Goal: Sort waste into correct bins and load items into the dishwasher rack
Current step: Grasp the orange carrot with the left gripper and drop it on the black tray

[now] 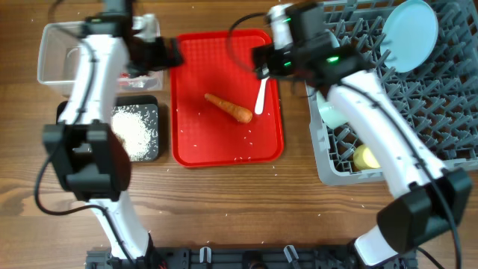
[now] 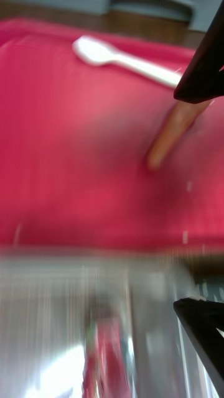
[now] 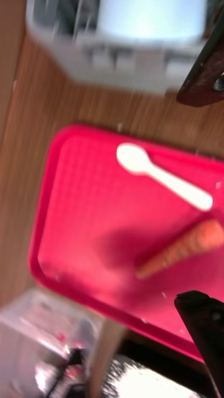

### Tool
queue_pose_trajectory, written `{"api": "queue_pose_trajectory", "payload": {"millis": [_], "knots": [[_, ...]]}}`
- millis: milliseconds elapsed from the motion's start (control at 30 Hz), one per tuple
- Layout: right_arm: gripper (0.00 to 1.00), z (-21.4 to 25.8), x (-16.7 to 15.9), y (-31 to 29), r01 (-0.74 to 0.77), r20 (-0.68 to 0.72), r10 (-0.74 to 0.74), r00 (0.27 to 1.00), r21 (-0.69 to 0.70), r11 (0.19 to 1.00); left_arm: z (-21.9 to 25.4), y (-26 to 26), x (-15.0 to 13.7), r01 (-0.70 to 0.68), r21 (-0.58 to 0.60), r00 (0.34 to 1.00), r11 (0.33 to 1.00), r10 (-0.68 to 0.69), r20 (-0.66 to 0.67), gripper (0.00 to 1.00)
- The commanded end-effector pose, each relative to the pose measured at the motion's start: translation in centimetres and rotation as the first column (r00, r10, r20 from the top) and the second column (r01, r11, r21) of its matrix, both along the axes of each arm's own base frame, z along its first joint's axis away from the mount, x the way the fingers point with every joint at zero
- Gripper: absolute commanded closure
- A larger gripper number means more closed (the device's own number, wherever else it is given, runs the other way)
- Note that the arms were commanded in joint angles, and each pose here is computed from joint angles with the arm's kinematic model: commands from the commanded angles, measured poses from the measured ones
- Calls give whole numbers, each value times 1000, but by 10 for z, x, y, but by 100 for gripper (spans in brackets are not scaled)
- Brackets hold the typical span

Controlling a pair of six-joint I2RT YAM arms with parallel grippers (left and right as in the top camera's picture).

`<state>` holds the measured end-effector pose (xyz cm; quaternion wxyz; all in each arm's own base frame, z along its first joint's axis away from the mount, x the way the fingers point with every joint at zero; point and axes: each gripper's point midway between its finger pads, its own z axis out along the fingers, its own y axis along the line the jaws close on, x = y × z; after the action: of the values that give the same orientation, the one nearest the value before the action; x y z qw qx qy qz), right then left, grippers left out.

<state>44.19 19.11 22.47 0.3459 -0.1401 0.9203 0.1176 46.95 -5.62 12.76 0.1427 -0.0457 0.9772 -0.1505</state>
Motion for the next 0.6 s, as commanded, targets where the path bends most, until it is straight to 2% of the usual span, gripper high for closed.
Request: {"api": "queue_pose_trajectory", "payload": {"millis": [0, 33, 100, 167, 300, 400, 533, 567], "knots": [[0, 75, -1, -71, 149, 121, -158, 980, 85, 985, 10, -88, -15, -70, -30, 997, 997, 69, -40, 9], [0, 84, -5, -91, 188, 130, -198, 972, 88, 978, 6, -107, -21, -163, -20, 984, 986, 162, -69, 12], [0, 87, -12, -105, 217, 119, -226, 967, 84, 973, -6, -145, -34, -230, 46, 970, 972, 232, -65, 9], [0, 77, -18, -109, 227, 74, -231, 970, 65, 972, -25, -162, -46, -286, 110, 952, 952, 295, -81, 6], [0, 60, -27, -112, 234, 11, -234, 972, 29, 972, -59, -161, -60, -352, 135, 900, 926, 375, -223, 11], [0, 54, -30, -114, 237, -12, -237, 972, 17, 971, -84, -156, -58, -403, 169, 865, 900, 434, -250, 16], [0, 51, -33, -115, 221, -18, -221, 975, -6, 975, -119, -166, -62, -400, 138, 830, 906, 422, -365, 29], [0, 51, -33, -115, 222, -18, -222, 975, -6, 975, -127, -168, -66, -391, 147, 823, 909, 416, -387, 43]]}}
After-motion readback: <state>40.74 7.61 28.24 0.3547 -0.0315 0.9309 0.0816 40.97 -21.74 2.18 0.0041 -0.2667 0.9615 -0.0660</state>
